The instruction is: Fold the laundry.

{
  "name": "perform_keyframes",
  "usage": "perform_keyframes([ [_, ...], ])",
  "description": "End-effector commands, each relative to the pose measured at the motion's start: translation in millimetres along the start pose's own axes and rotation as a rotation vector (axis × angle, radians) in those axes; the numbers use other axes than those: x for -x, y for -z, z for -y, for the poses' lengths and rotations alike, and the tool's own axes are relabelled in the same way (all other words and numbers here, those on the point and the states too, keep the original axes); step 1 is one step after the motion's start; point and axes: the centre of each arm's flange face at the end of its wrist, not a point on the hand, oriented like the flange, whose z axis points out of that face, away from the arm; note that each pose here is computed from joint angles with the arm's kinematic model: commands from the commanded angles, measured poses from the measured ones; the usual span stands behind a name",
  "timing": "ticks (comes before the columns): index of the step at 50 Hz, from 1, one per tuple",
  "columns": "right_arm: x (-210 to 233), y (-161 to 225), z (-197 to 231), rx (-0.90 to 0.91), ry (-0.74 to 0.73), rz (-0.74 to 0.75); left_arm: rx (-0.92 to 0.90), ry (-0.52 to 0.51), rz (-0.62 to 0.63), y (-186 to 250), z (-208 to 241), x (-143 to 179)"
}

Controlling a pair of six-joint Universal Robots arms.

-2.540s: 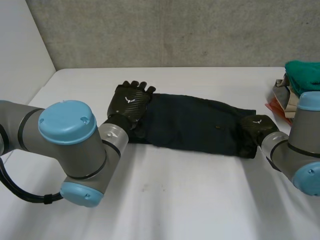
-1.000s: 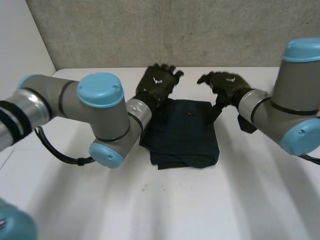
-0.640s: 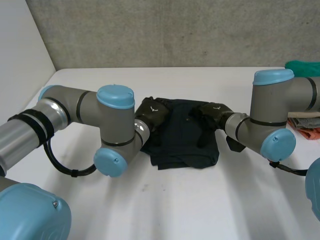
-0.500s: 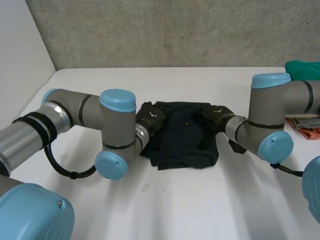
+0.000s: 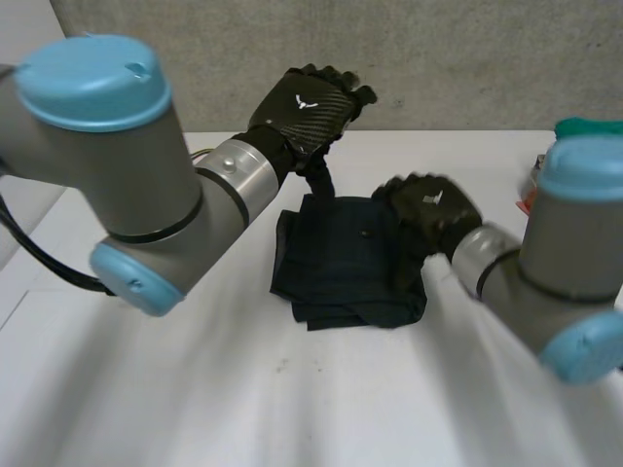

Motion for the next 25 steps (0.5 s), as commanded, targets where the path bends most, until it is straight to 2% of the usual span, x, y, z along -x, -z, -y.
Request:
perform_keyframes([
  [1, 49.6, 10.3, -56.0, -0.030, 0.090, 0.076, -0.007, 0.055, -0.194, 20.5, 4.9, -11.8],
  [11, 50.5, -28.5, -87.3, -0.069, 0.225, 0.001, 0.041, 0.106, -0.239, 26.6, -0.2, -14.7],
  [25, 40.0, -65.5, -75.5, -0.129, 0.233, -0.069, 0.046, 0.109, -0.239, 27.3, -1.4, -14.6],
])
